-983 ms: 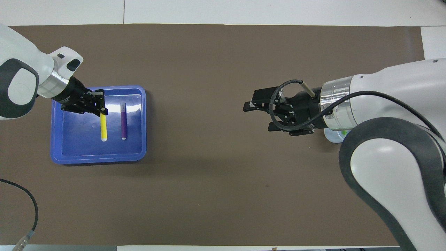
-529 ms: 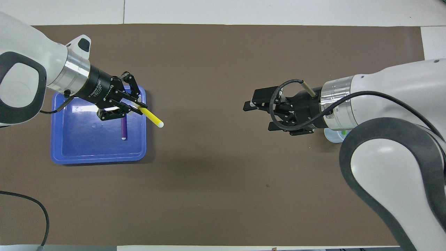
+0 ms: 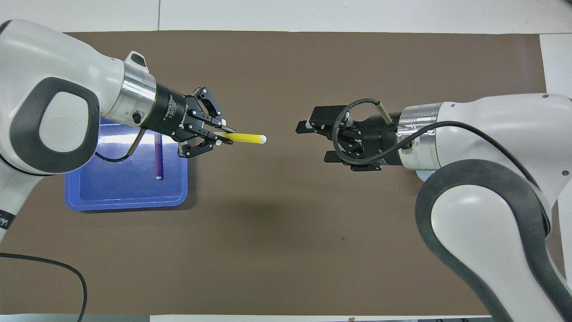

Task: Transfer and insert pens with both arms
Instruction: 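Lift the yellow pen with the left gripper toward the right gripper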

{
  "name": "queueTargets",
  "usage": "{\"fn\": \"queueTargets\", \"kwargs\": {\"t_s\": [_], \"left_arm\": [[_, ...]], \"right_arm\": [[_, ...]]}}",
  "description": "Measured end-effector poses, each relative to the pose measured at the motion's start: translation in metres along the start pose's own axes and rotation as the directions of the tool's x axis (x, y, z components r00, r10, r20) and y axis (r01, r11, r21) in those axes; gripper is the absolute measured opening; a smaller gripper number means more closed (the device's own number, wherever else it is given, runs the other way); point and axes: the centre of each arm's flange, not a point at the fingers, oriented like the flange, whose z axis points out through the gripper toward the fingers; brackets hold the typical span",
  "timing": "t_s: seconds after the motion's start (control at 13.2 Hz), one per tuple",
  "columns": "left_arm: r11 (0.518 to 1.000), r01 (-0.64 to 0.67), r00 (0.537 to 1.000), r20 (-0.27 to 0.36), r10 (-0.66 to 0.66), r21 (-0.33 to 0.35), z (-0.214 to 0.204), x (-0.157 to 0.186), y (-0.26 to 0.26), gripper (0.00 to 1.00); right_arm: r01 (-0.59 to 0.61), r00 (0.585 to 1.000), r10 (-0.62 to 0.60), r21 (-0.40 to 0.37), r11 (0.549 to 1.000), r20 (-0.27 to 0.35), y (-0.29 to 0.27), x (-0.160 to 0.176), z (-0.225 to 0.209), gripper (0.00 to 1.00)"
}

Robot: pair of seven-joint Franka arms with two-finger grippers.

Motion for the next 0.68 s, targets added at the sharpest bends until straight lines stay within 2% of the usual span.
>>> {"fn": "queueTargets", "kwargs": {"t_s": [0.15,0.38,0.68], "left_arm": [[0.998,0.055,0.997,0.05,-0.054,-0.009,0.014,-0.001,-0.01,0.17],[0.986,0.149,0.983,0.118,-0.141,-0.07,0.021,0.001,-0.028,0.17],[0.976,0.188,0.975,0.137,-0.173,-0.109,0.021,-0.002,-0.046,0.17]], "right_arm": [[0.012,1.0,-0.012,0.014,1.0,-0.024,-0.007,-0.008,0.007,1.0],[0.015,0.998,-0.013,0.035,0.999,-0.065,-0.012,-0.012,0.013,1.0],[0.02,0.998,-0.018,0.026,0.999,-0.066,-0.005,-0.01,0.017,0.99]]}}
